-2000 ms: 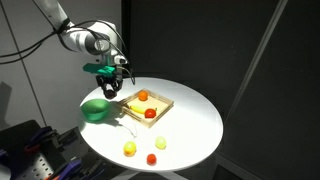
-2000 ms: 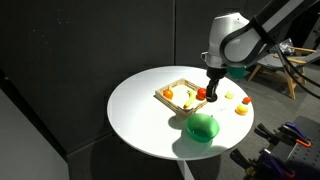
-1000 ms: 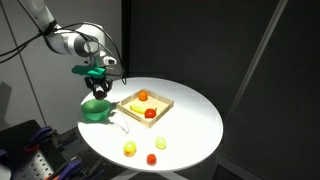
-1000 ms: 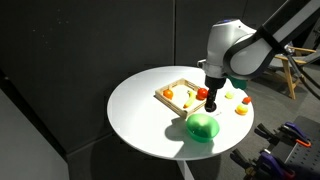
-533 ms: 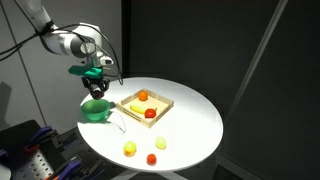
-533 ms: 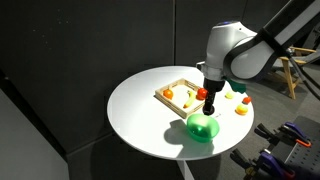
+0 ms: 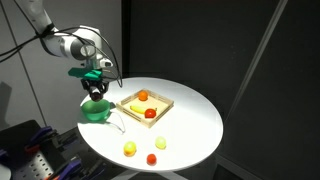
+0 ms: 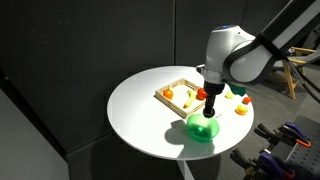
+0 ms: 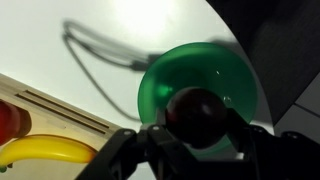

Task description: Put the plum in the green bowl

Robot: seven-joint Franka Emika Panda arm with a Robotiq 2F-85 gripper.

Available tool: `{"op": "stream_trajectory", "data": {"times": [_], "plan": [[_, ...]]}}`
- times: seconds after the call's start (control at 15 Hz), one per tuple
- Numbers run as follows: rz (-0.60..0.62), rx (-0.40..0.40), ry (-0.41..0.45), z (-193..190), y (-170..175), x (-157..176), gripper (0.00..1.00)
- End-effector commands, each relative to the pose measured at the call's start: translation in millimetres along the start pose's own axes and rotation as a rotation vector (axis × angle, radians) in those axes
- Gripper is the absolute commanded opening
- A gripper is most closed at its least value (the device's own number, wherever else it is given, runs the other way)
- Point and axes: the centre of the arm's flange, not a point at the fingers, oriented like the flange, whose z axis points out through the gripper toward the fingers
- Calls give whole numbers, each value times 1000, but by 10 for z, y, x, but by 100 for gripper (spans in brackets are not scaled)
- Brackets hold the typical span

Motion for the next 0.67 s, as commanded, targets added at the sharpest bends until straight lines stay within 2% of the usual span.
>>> {"op": "stream_trajectory", "data": {"times": [0.0, 0.53, 0.6], "plan": [[-12, 4, 14, 86, -16, -17, 35], [-17, -2, 38, 225, -11, -10, 35], [-18, -2, 40, 231, -11, -11, 62]]}}
